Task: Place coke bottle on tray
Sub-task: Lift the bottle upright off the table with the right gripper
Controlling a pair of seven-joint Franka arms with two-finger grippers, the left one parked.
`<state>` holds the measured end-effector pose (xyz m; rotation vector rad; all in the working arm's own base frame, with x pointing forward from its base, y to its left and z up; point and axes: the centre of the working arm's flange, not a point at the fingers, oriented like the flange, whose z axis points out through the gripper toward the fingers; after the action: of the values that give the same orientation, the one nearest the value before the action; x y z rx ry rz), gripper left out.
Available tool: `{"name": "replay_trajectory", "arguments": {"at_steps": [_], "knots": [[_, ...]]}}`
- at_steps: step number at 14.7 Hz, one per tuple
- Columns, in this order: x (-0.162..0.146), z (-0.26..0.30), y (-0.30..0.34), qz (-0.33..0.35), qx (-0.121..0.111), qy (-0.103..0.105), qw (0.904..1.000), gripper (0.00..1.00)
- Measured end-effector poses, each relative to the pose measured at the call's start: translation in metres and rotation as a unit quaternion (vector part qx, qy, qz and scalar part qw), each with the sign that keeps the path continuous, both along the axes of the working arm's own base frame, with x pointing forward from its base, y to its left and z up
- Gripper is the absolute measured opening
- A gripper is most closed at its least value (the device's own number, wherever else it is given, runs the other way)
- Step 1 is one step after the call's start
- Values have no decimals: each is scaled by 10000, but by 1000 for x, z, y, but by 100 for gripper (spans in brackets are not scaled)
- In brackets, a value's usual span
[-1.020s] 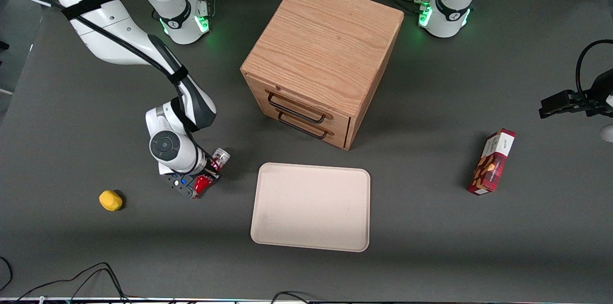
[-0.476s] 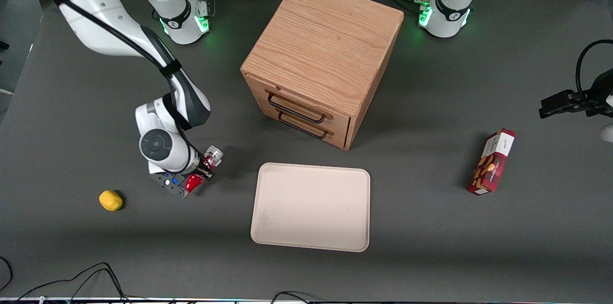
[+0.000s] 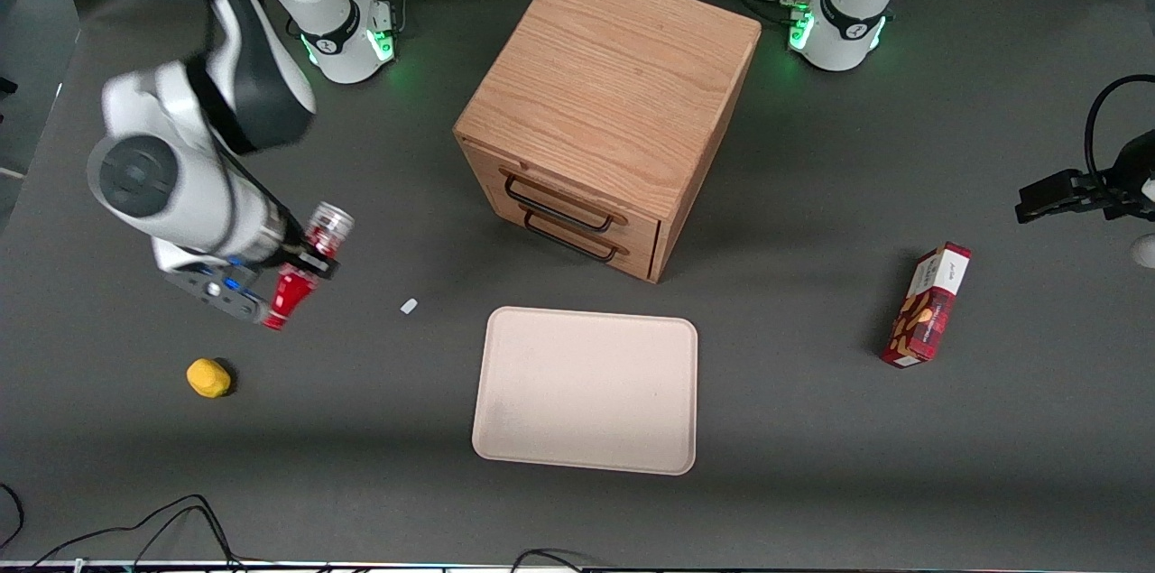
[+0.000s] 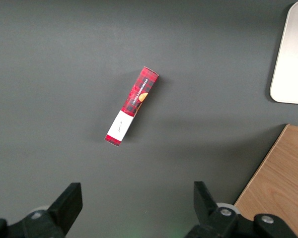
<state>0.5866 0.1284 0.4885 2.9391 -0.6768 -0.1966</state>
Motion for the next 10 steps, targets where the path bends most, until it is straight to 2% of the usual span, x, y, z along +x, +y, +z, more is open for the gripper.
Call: {"name": "replay_trajectory", "arguments": {"at_steps": [2, 5, 8, 10], "knots": [[-7, 58, -17, 308, 97, 109, 9994, 55], [-9, 107, -32, 602, 215, 58, 9979, 55], [4, 98, -29, 730, 314, 143, 9967, 55], [23, 82, -4, 944, 406, 201, 9945, 55]]}}
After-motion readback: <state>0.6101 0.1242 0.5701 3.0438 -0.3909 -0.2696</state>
